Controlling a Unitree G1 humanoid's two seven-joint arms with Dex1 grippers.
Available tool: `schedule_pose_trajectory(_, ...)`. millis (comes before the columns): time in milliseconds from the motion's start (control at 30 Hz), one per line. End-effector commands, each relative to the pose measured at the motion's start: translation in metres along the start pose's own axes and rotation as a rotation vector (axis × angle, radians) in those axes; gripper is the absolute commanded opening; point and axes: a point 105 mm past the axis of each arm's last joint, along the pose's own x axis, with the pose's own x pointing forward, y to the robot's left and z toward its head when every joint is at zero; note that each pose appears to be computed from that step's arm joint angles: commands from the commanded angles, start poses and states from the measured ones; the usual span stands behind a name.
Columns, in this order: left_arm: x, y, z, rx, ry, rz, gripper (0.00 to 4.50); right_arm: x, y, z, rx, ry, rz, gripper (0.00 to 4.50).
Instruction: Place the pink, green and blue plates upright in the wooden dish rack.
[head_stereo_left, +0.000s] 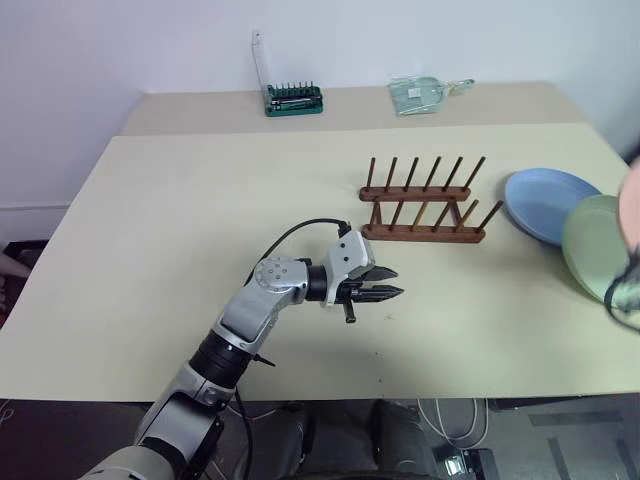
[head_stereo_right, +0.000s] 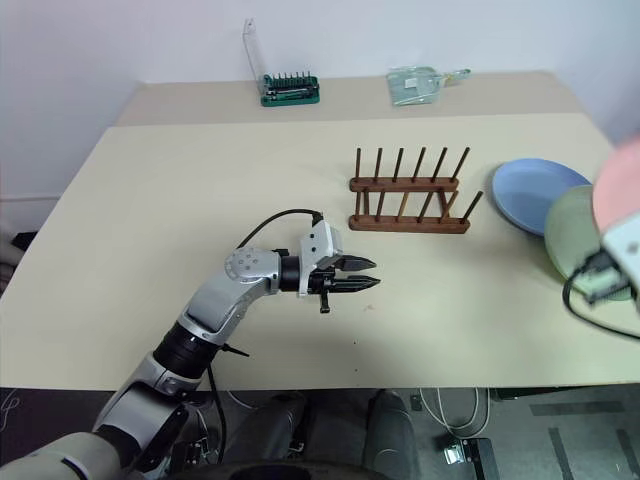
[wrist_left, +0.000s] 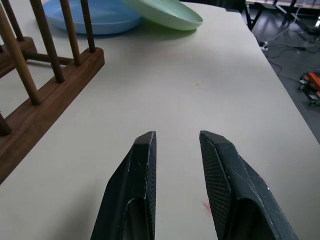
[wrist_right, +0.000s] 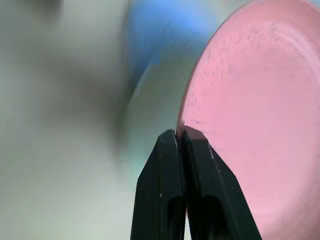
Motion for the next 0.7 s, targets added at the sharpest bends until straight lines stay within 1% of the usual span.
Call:
schedule_pose_trajectory(33, -0.005, 0.005, 0.010, 0.032, -0.034, 0.025, 1.36, 0.000, 0.019, 0.076, 0.205, -0.384, 0.225, 0.03)
schedule_pose_trajectory(67, -0.007, 0.006, 0.009, 0.031, -0.032, 0.033, 1.36, 0.002, 0.023, 0.089, 0.256, -0.453, 0.291, 0.03)
schedule_pose_trajectory(133, -0.009, 0.008, 0.009, 0.028, -0.030, 0.044, 1.36, 0.006, 0.025, 0.103, 0.335, -0.529, 0.362, 0.03)
schedule_pose_trajectory(167, -0.010, 0.009, 0.010, 0.029, -0.033, 0.055, 1.36, 0.010, 0.024, 0.108, 0.427, -0.572, 0.414, 0.03)
schedule_pose_trajectory(267, -0.017, 0.014, 0.011, 0.027, -0.037, 0.091, 1.36, 0.024, 0.025, 0.112, 0.652, -0.645, 0.589, 0.03)
schedule_pose_trajectory(400, -0.023, 0.015, 0.012, 0.014, -0.041, 0.126, 1.36, 0.041, 0.017, 0.102, 0.789, -0.646, 0.665, 0.03)
schedule_pose_trajectory(567, -0.029, 0.013, 0.015, -0.016, -0.060, 0.146, 1.36, 0.048, 0.012, 0.093, 0.854, -0.642, 0.746, 0.03)
schedule_pose_trajectory(700, -0.032, 0.011, 0.013, -0.024, -0.054, 0.162, 1.36, 0.062, 0.016, 0.081, 0.898, -0.576, 0.791, 0.03)
